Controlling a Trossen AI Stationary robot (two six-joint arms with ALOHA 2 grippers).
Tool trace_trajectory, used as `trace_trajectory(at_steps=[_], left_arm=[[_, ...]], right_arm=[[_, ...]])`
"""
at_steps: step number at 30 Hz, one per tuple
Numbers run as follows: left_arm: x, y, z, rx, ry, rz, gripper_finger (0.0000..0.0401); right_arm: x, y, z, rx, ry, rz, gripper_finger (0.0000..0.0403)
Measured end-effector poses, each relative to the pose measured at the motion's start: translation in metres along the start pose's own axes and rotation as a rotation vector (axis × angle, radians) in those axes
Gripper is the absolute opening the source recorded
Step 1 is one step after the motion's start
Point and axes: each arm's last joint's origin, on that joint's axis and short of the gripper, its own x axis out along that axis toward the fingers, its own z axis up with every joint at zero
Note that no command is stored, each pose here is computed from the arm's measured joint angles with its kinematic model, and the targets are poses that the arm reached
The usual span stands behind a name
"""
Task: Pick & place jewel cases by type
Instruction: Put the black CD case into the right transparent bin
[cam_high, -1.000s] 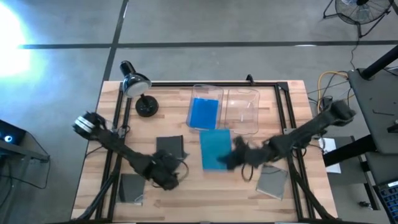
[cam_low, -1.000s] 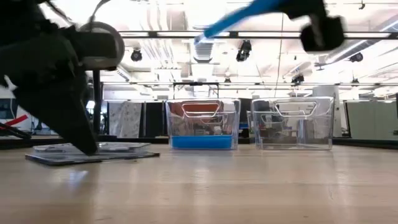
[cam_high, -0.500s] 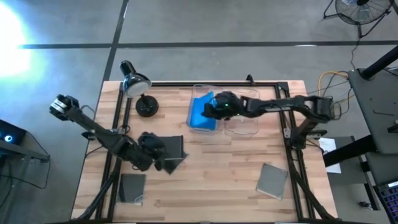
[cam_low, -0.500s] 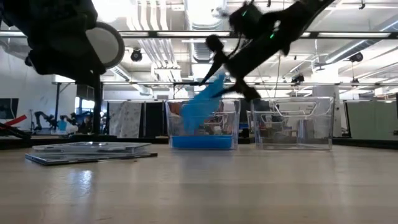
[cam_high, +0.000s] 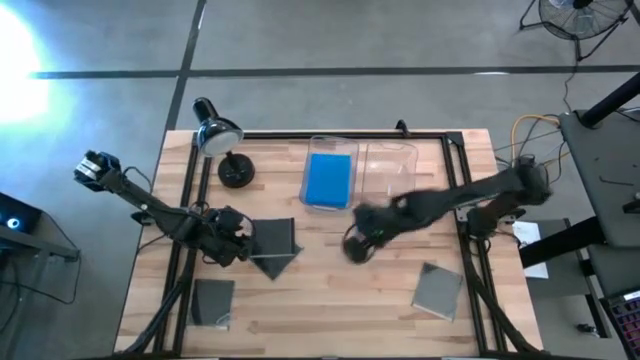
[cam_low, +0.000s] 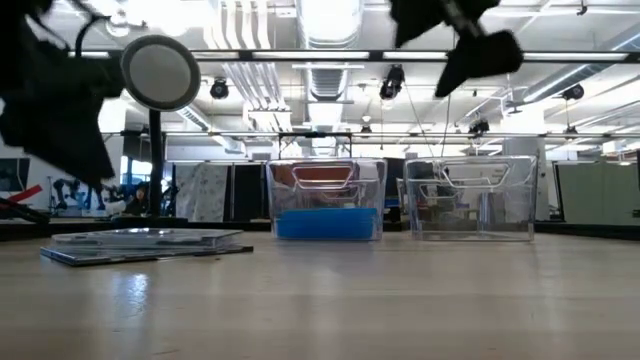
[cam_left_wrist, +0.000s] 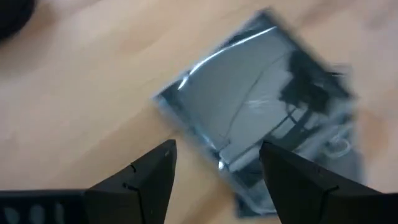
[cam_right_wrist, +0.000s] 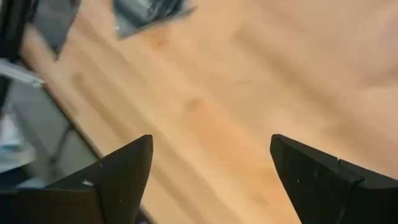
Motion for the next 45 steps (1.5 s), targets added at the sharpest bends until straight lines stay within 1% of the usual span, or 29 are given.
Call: trace_trajectory(at_steps=[3,6,7,8,10,12,15,18,19,21,23,25,27,29,34,38,45], left_arm=[[0.013,0.011,-0.002,-0.116,0.043,0.03,0.0213],[0.026,0.017,-0.004,-0.171,0.076,-0.007,0.0213],[0.031,0.018,-0.005,-0.176,0.087,-0.018,0.0213],[0.035,0.021,-0.006,-0.183,0.099,-0.02,0.0213],[0.042,0.027,-0.01,-0.195,0.11,-0.011,0.0213],[0.046,0.03,-0.011,-0.206,0.099,-0.016,0.0213],[0.049,0.033,-0.014,-0.189,0.095,-0.016,0.0213],[0.053,0.034,-0.016,-0.19,0.089,-0.035,0.0213],[0.053,0.035,-0.017,-0.193,0.089,-0.042,0.0213],[0.055,0.036,-0.018,-0.194,0.093,-0.046,0.0213],[0.056,0.037,-0.019,-0.191,0.095,-0.041,0.0213],[0.057,0.038,-0.021,-0.191,0.095,-0.041,0.0213],[0.058,0.039,-0.022,-0.187,0.096,-0.04,0.0213],[0.06,0.041,-0.023,-0.186,0.097,-0.04,0.0213],[0.062,0.042,-0.025,-0.191,0.095,-0.055,0.0213],[0.064,0.038,-0.025,-0.205,0.071,-0.126,0.0213],[0.066,0.029,-0.022,-0.233,0.06,-0.184,0.0213]], right_arm=[[0.048,0.015,-0.01,0.062,-0.013,0.113,0.0322],[0.078,0.035,-0.006,0.125,-0.082,0.292,0.0322],[0.09,0.037,-0.005,0.134,-0.098,0.307,0.0322],[0.102,0.036,-0.001,0.144,-0.114,0.287,0.0322],[0.129,0.027,0.009,0.157,-0.143,0.199,0.0322],[0.148,0.021,0.023,0.174,-0.176,0.147,0.0322],[0.16,0.025,0.044,0.179,-0.223,0.159,0.0322],[0.181,0.022,0.057,0.167,-0.226,0.125,0.0322],[0.184,0.021,0.062,0.166,-0.22,0.122,0.0322],[0.186,0.028,0.074,0.172,-0.239,0.165,0.0322],[0.196,0.02,0.079,0.175,-0.233,0.128,0.0322],[0.2,0.023,0.082,0.181,-0.236,0.147,0.0322],[0.207,0.02,0.084,0.169,-0.236,0.133,0.032],[0.212,0.018,0.085,0.166,-0.219,0.144,0.0316],[0.212,0.024,0.084,0.183,-0.229,0.174,0.0304],[0.211,0.031,0.082,0.179,-0.281,0.165,0.0296],[0.207,0.033,0.082,0.167,-0.288,0.168,0.0292]])
